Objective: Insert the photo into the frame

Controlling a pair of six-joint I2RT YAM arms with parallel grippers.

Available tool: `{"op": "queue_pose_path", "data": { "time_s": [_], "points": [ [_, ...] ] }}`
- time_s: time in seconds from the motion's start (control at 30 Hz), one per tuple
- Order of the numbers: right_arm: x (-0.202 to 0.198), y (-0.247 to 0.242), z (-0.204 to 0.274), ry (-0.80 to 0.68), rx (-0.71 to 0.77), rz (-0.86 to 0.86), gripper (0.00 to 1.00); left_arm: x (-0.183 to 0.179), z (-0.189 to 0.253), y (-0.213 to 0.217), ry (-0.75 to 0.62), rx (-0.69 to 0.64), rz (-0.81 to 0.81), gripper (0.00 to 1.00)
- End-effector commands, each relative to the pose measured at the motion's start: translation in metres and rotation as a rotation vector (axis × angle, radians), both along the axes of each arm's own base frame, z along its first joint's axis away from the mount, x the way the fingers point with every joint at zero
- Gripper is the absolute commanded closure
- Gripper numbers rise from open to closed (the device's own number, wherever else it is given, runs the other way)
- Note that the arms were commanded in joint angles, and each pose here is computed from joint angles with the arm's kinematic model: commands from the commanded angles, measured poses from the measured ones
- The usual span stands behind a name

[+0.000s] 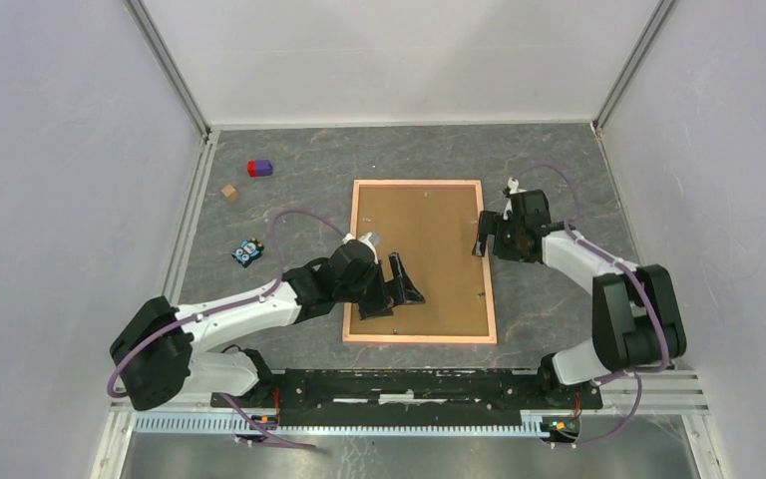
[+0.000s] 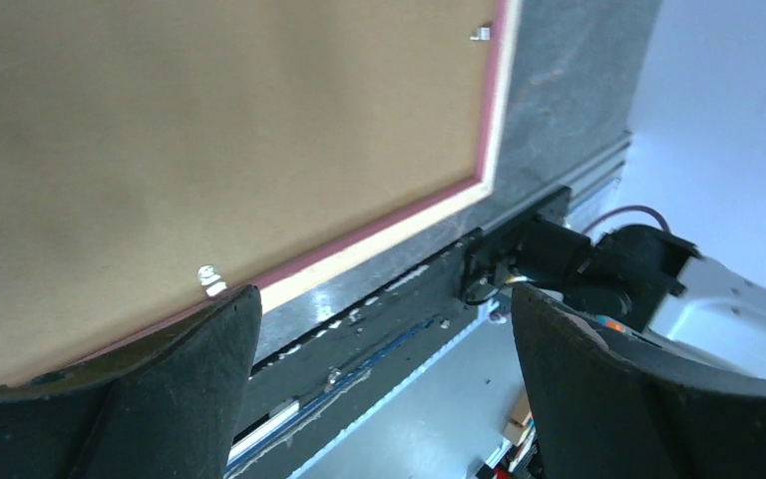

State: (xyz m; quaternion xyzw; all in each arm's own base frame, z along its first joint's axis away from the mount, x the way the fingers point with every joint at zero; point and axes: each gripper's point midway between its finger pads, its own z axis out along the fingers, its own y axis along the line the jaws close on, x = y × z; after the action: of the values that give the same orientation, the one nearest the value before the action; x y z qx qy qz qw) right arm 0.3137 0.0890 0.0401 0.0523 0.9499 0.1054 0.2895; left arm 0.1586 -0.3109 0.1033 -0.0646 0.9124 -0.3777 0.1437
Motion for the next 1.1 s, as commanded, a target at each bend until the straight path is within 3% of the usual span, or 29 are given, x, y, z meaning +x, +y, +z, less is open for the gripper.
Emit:
{"op": "queue_pose_path", "data": {
  "time_s": [0.0,0.37,0.6,0.83,1.07],
  "points": [
    [-0.011,0.002,-0.003,0.127,0.048,0.137,0.02,0.006,0.039,-0.012,-0.161,-0.110,-0.065,0.00],
    [-0.016,0.002,-0.009,0.199,0.065,0.093,0.02,-0.008,0.048,-0.008,-0.295,-0.135,-0.169,0.00],
    [-0.028,0.007,-0.018,0.253,0.090,0.045,0.28,-0.016,0.056,0.005,-0.390,-0.111,-0.243,0.00],
    [-0.046,0.006,-0.037,0.337,-0.012,0.027,0.51,-0.032,0.063,0.013,-0.396,-0.145,-0.291,0.03],
    [-0.059,0.000,-0.049,0.390,-0.035,-0.104,1.00,-0.048,0.063,0.025,-0.375,-0.169,-0.311,0.07]
  ]
}}
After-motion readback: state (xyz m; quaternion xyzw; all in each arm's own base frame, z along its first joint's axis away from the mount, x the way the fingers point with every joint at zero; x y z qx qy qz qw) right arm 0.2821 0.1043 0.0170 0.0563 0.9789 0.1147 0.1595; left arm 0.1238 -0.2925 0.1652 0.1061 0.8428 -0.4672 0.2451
